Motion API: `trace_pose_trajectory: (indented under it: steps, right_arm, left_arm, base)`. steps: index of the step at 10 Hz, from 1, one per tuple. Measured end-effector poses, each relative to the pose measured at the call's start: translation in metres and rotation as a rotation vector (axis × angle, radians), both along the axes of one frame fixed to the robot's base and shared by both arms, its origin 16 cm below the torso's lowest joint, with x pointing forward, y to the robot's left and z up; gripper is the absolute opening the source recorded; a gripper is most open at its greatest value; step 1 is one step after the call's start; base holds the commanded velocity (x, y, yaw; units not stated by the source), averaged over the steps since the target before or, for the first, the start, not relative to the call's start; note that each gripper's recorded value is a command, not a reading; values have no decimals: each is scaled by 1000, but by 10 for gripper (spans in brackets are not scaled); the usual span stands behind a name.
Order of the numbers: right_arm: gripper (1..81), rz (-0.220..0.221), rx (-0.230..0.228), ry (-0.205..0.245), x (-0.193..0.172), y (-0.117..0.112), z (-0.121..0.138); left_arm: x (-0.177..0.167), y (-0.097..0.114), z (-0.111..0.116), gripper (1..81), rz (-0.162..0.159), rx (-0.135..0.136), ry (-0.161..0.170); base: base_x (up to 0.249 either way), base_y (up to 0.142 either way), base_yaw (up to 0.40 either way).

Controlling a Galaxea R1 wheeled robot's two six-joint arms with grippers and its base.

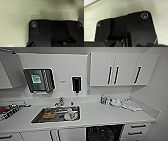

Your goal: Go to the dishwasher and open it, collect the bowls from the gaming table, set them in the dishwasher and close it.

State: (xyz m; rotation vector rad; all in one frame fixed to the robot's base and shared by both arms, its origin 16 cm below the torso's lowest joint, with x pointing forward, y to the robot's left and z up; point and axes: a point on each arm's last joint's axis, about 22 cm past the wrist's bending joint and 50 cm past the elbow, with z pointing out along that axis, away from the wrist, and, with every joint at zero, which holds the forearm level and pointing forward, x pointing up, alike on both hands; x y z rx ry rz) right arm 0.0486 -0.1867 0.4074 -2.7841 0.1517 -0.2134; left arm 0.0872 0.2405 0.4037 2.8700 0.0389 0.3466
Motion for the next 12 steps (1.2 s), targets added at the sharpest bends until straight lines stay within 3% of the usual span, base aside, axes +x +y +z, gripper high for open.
trace_pose_trajectory:
  steps: [4,5,9,11,12]
  right_arm:
    - [811,1,-1,-38,-7,-1,12]
    - [811,1,-2,-36,-13,-1,14]
    - [811,2,-2,13,-56,-1,16]
    - [811,2,-1,67,-68,0,15]
    - [811,2,-1,74,-65,-1,15]
  left_arm:
    - [-5,-3,14,811,0,-4,-41]
    - [-12,-4,15,811,0,-4,-38]
    - [-52,-3,16,811,0,-4,7]
    - [-67,-3,13,811,0,-4,65]
    - [-64,-3,13,811,0,-4,73]
  base:
    - [0,0,0]
    - [0,0,0]
    - [0,0,0]
    - [0,0,0]
    - [0,0,0]
